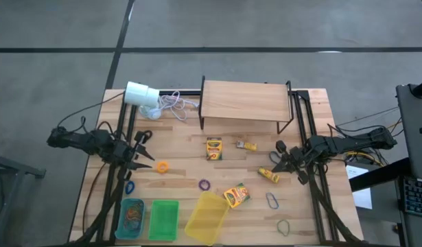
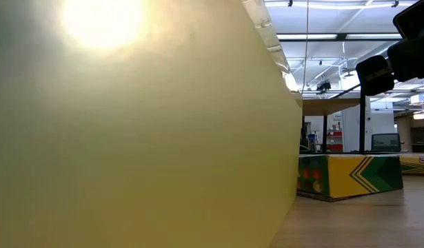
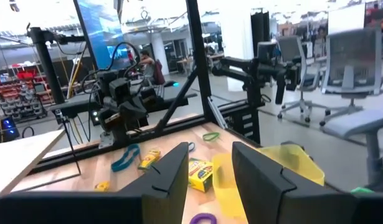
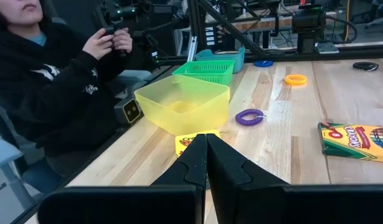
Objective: Pick & Place Office Desk Supplies
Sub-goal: Put the blue rubberband into the blue bin
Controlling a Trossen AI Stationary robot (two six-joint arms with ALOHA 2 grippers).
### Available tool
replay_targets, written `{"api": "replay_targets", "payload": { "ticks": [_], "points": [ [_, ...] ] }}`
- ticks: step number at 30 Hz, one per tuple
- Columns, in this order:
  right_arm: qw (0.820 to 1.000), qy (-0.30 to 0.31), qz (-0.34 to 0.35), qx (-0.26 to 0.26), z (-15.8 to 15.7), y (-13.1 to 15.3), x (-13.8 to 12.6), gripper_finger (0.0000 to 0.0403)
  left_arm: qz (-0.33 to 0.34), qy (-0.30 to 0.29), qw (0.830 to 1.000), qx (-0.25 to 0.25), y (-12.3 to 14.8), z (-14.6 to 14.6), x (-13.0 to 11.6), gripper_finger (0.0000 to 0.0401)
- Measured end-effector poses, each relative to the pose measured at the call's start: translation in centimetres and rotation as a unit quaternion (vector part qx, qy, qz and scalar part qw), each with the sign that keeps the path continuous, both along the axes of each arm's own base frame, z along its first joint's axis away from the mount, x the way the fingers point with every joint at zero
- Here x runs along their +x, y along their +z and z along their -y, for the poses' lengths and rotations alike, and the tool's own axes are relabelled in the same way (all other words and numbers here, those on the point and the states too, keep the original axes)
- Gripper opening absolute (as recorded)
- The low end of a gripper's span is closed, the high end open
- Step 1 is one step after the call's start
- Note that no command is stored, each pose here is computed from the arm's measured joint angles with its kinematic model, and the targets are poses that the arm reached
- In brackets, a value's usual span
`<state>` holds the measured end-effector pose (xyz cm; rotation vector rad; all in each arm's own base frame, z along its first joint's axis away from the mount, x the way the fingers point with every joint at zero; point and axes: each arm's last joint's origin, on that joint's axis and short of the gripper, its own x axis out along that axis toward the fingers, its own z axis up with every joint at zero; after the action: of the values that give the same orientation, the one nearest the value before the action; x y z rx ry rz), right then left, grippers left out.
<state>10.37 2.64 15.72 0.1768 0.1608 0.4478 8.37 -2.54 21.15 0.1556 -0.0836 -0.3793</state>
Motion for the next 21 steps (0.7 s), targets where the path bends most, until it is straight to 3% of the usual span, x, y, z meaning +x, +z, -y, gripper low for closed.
{"api": "replay_targets", "payload": {
  "ticks": [21],
  "points": [
    [1.0,0.0,0.0,0.0,0.0,0.0,0.0,0.0008,-0.032,-0.005,0.999,-0.011,-0.66,-0.08,-0.4,0.0127]
  ]
}}
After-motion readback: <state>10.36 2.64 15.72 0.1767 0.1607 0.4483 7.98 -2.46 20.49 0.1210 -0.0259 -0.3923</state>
